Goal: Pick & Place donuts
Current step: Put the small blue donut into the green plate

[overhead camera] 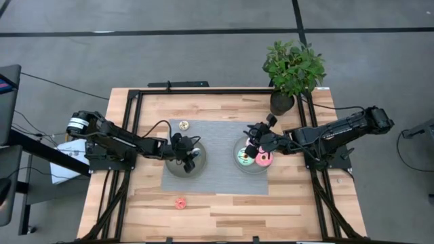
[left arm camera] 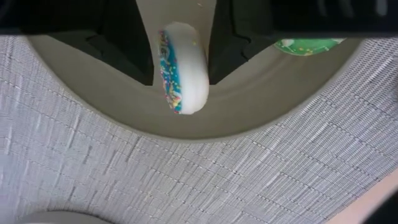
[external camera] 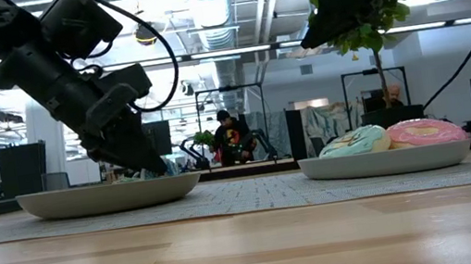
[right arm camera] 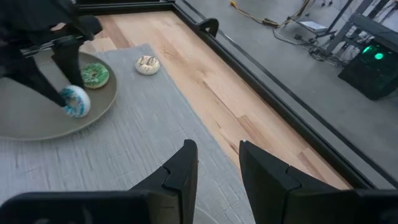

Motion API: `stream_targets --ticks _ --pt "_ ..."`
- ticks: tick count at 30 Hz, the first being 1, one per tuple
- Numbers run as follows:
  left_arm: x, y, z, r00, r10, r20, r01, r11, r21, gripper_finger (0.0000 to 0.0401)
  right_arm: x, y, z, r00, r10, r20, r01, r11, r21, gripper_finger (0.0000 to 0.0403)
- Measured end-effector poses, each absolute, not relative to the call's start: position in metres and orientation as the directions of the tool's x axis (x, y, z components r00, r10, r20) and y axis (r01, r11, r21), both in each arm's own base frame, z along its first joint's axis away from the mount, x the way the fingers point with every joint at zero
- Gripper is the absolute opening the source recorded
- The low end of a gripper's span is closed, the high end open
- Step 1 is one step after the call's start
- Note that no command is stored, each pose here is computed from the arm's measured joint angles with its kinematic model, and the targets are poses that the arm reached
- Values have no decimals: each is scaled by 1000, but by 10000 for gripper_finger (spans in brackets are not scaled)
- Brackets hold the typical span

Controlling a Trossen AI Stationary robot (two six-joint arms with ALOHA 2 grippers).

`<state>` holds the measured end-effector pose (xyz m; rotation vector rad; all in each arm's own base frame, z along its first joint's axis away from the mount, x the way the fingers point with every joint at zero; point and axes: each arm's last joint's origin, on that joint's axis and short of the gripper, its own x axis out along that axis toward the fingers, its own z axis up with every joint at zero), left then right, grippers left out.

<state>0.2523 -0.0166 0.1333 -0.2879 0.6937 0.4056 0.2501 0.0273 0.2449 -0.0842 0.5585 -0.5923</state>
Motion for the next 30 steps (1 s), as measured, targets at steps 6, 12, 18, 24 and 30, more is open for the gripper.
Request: stream_targets --ticks 6,12,18,24,30 --pt "252 -14 133 693 267 -669 -452 885 -115 154 250 28 245 695 -531 -484 491 843 -221 109" --pt "251 -13 131 676 261 -690 -450 887 -106 165 250 28 245 695 -531 -485 490 843 -221 109" --pt "251 -13 131 673 261 -692 -451 886 -105 178 250 28 245 696 -530 -485 489 844 -220 109" --pt "251 -13 131 674 260 -691 -451 886 -107 194 250 28 245 696 -530 -485 489 844 -220 109" --pt "251 -13 131 675 258 -692 -451 886 -109 217 250 28 245 696 -529 -485 489 844 -220 109"
